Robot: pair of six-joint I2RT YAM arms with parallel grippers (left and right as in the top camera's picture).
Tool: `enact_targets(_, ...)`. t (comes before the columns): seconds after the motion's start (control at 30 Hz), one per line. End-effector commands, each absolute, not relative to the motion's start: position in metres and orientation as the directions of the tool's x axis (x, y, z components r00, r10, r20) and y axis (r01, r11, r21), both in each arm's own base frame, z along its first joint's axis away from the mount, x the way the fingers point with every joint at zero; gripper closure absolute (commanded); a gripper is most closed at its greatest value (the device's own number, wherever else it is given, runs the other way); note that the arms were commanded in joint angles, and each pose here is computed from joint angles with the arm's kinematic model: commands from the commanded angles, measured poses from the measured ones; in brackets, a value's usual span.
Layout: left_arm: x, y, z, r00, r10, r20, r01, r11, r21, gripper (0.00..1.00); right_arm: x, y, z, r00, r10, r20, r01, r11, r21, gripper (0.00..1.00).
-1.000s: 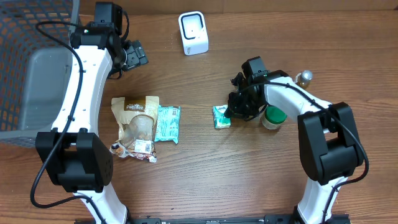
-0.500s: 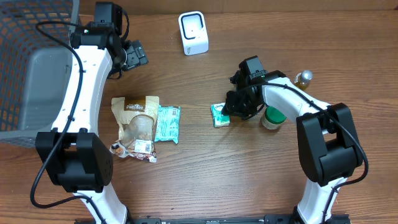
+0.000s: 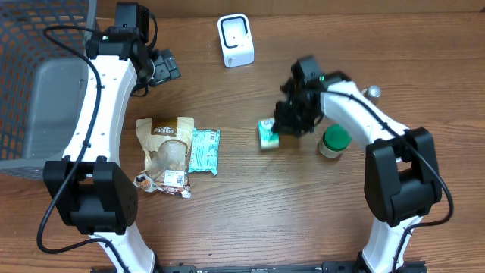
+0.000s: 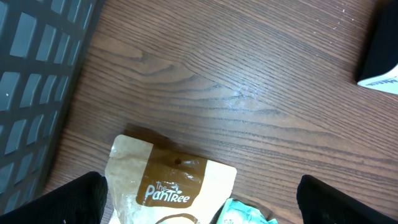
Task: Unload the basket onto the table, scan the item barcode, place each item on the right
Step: 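Lift the Kleenex pack and carry it up to the white scanner, then hold the Kleenex pack against the white scanner with the right gripper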
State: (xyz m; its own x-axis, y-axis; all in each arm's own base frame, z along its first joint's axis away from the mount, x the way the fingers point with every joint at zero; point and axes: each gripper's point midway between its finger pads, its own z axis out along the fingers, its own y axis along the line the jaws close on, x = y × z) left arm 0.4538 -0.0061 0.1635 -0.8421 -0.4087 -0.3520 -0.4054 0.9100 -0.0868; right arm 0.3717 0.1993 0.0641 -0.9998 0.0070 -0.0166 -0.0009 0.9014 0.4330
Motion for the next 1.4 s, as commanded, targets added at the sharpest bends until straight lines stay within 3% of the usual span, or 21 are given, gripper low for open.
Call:
enact_targets(0.0, 0.457, -0.010, 0.175, -0.830, -0.413, -0.374, -0.403, 0.909, -0.108, 0.00, 0.408, 0.207, 0.121, -0.981, 0.003, -0.192, -0.069, 0.926, 0.372, 0.96)
enact_targets(0.33, 0.457, -0.010, 0.175, -0.830, -0.413, -0.374, -0.403, 0.909, -0.108, 0.00, 0.458, 0.216, 0.268, -0.781, -0.042, -0.623, -0.117, 0.990, 0.079, 0.96)
enact_targets(0.57, 0.457, -0.010, 0.175, -0.830, -0.413, -0.374, -0.403, 0.909, -0.108, 0.00, 0.499, 0.228, 0.296, -0.576, -0.109, -0.810, -0.032, 0.993, -0.111, 0.96)
enact_targets(0.93, 0.457, -0.010, 0.175, -0.830, -0.413, -0.374, -0.403, 0.909, -0.108, 0.00, 0.562, 0.259, 0.253, -0.439, -0.250, -0.863, 0.005, 0.960, -0.281, 0.96)
enact_targets(1.37, 0.457, -0.010, 0.175, -0.830, -0.413, -0.375, -0.403, 0.909, -0.108, 0.00, 0.610, 0.292, 0.168, -0.337, -0.624, -0.705, -0.146, 0.774, -0.616, 0.96)
